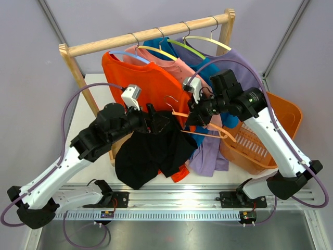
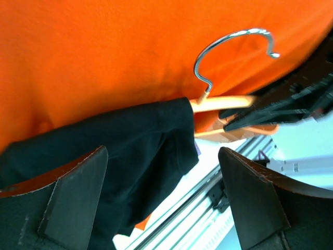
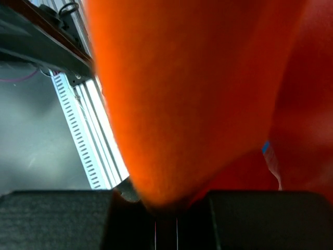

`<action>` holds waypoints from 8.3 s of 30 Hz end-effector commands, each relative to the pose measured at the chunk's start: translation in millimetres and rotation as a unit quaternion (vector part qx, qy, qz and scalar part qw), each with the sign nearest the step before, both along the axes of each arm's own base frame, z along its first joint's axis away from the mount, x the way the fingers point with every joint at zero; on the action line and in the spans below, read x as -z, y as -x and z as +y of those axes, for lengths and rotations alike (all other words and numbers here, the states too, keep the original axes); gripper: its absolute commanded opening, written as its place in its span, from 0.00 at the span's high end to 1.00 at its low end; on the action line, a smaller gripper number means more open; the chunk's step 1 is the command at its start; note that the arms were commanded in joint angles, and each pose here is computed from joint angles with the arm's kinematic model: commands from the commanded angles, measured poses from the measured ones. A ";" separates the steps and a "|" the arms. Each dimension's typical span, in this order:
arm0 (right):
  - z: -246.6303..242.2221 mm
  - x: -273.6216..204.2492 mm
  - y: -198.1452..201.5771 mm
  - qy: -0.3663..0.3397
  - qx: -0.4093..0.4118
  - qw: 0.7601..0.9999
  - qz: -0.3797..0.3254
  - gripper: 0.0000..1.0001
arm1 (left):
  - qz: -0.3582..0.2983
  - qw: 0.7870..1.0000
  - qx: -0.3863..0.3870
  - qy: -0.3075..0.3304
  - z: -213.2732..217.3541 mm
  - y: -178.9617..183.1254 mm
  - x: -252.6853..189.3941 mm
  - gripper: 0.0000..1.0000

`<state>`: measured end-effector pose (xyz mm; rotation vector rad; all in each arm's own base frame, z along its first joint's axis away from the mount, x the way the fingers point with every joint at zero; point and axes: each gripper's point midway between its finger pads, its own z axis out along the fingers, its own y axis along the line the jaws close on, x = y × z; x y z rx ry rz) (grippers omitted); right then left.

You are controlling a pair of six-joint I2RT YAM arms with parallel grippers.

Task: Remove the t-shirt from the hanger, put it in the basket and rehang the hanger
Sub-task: Remove the tshirt from the hanger, then pass the hanger from the right arm to the left, then hang the hanger back to the clothesline with the left arm

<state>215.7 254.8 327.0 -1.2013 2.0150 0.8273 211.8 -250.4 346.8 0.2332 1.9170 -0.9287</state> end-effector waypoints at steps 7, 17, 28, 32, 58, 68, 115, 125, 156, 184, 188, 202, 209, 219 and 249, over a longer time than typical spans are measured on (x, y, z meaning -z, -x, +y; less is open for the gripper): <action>16.0 -31.5 -9.6 -0.059 0.015 0.998 -0.012 1.00 | 0.011 0.994 -0.108 0.028 -28.5 -26.9 1.3 0.19; 16.9 -33.0 -4.2 -0.068 0.009 0.998 -0.005 1.00 | 0.016 0.984 -0.176 -0.013 -26.3 -44.7 18.9 0.50; -0.1 -26.5 9.1 -0.036 -0.033 0.997 -0.056 1.00 | -0.005 0.980 -0.198 -0.015 1.4 -38.4 6.2 1.00; -13.6 -17.8 15.0 -0.008 -0.060 0.994 -0.091 1.00 | -0.004 0.973 -0.227 -0.033 32.5 -30.2 13.2 1.00; -56.1 -65.2 63.2 -0.064 -0.126 0.961 -0.238 1.00 | 0.056 0.967 -0.226 -0.099 93.9 -23.6 86.6 1.00; -51.8 -96.2 51.0 -0.092 -0.082 0.961 -0.247 1.00 | 0.047 0.986 -0.143 -0.075 72.5 -11.1 98.3 0.99; -44.1 -38.6 120.5 -0.053 -0.414 0.866 -0.274 1.00 | -0.231 0.861 0.438 -0.115 16.7 128.2 -51.7 0.31; -42.0 -39.8 122.8 -0.054 -0.421 0.861 -0.281 1.00 | -0.144 0.856 0.494 -0.058 -2.1 140.9 -37.1 0.40; -50.2 -28.7 143.4 -0.049 -0.456 0.834 -0.305 1.00 | 0.020 0.818 0.574 0.004 -14.0 187.6 -33.4 0.70; -31.5 -118.0 135.5 -0.149 -0.319 0.876 -0.330 0.30 | -0.035 0.847 0.529 0.046 4.7 205.5 -70.0 1.00; -36.0 -170.6 110.5 -0.155 -0.229 0.868 -0.412 0.23 | -0.048 0.855 0.516 0.039 12.0 207.0 -75.3 1.00; -63.6 -278.1 27.9 -0.239 0.094 0.844 -0.471 0.00 | -0.097 0.898 0.429 0.027 40.9 204.2 -89.8 1.00; -78.6 -282.7 -1.5 -0.228 0.178 0.825 -0.486 0.01 | -0.131 0.913 0.380 0.065 59.3 208.9 -113.0 1.00; -81.3 -260.4 -20.3 -0.220 0.226 0.834 -0.453 0.01 | -0.164 0.964 0.186 0.099 90.5 163.7 -121.2 1.00; -61.8 -217.7 -31.5 -0.199 0.207 0.867 -0.407 0.01 | -0.098 0.985 0.008 0.144 112.8 113.7 -95.3 1.00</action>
